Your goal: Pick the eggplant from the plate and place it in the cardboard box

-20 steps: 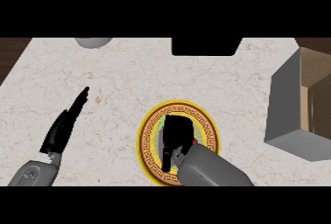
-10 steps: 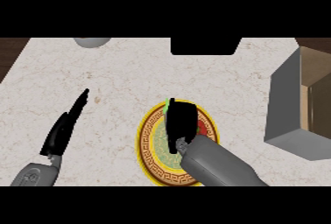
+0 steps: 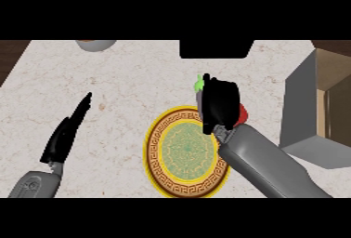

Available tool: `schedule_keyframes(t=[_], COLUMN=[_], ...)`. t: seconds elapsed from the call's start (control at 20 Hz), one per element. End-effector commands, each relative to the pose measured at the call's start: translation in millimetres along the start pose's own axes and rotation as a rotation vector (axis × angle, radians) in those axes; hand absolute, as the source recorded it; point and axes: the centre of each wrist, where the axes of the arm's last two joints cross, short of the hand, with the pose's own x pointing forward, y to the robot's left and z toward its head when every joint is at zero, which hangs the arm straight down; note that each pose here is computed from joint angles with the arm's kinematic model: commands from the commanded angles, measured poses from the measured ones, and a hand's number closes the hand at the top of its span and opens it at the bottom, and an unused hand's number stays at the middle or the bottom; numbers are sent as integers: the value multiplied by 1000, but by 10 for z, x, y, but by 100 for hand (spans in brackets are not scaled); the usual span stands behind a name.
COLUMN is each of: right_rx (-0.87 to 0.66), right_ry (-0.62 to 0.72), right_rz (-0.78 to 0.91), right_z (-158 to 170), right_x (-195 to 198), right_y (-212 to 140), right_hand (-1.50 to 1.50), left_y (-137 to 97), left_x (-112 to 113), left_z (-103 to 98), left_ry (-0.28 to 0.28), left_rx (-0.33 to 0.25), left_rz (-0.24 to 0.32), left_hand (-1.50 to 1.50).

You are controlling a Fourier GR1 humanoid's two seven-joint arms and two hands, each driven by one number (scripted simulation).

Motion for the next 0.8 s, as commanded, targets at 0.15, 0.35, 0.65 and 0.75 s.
schedule_keyframes(t=[0.15, 0.35, 0.65, 0.75], right_rx=[-229, -279, -338, -353], right_ry=[144, 256, 357, 416], right_rz=[35, 21, -41, -30], right_z=[53, 48, 293, 143], right_x=[-271, -384, -667, -892], right_y=[-760, -1047, -1324, -1287], right_hand=[150, 150, 150, 150], left_y=[-97, 1, -57, 16], left_x=[-78, -34, -18, 41], left_z=[128, 70, -48, -96], left_ry=[26, 15, 21, 12], left_rx=[4, 16, 13, 17], left_rz=[13, -12, 1, -3], left_hand=[0, 0, 0, 0])
